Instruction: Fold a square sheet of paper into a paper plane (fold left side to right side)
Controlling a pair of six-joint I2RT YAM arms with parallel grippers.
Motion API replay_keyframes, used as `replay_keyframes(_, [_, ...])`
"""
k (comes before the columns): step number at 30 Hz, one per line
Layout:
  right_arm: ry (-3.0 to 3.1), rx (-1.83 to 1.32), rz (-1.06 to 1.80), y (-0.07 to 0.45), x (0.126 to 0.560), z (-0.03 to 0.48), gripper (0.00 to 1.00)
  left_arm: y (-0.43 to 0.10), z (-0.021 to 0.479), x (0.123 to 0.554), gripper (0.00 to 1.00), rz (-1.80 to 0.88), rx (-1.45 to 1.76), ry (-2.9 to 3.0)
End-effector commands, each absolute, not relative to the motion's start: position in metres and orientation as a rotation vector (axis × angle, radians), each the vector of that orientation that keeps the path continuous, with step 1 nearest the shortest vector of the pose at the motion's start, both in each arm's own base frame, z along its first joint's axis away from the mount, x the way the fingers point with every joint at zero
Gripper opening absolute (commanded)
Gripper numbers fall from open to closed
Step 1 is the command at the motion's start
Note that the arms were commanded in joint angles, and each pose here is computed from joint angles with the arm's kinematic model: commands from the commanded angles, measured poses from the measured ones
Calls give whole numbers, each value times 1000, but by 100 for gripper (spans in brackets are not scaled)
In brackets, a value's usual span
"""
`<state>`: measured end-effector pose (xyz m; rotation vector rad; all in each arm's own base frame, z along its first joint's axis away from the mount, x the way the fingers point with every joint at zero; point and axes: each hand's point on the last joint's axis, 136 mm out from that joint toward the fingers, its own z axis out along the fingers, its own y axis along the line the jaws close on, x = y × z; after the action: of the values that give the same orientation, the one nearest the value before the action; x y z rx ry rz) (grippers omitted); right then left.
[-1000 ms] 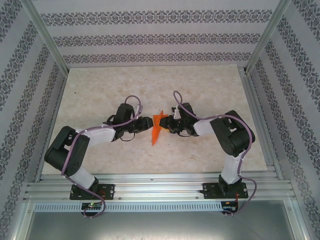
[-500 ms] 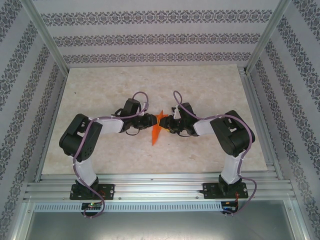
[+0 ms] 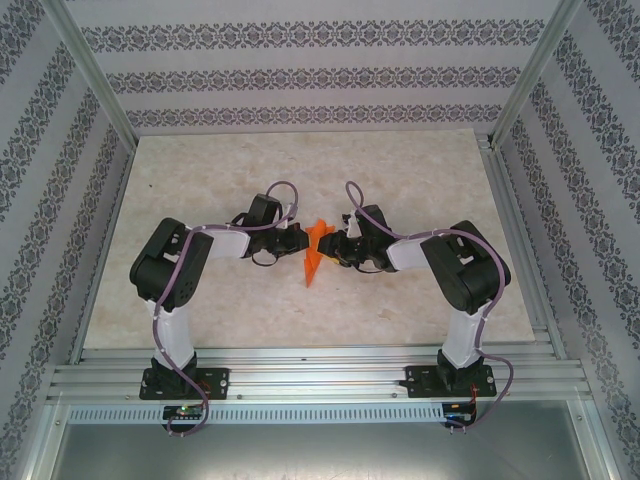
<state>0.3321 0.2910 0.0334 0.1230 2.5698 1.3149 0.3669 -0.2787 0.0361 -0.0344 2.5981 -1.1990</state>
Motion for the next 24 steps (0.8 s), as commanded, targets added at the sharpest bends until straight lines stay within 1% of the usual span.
replay_keyframes(1, [2583, 87, 1234, 282, 334, 31, 41, -278, 39, 373, 0, -1218, 27, 2584])
replay_keyframes(8, [2572, 68, 1194, 276, 333, 41, 40, -280, 31, 373, 0, -1230, 54, 2592])
replay_keyframes(18, [2585, 46, 1167, 273, 329, 40, 38, -282, 26, 379, 1, -1235, 79, 2598])
replay_keyframes(22, [2554, 31, 1201, 277, 329, 50, 35, -281, 25, 381, 1, -1230, 84, 2601])
replay_keyframes(24, [2538, 23, 1233, 283, 328, 56, 31, -281, 24, 381, 1, -1232, 81, 2603])
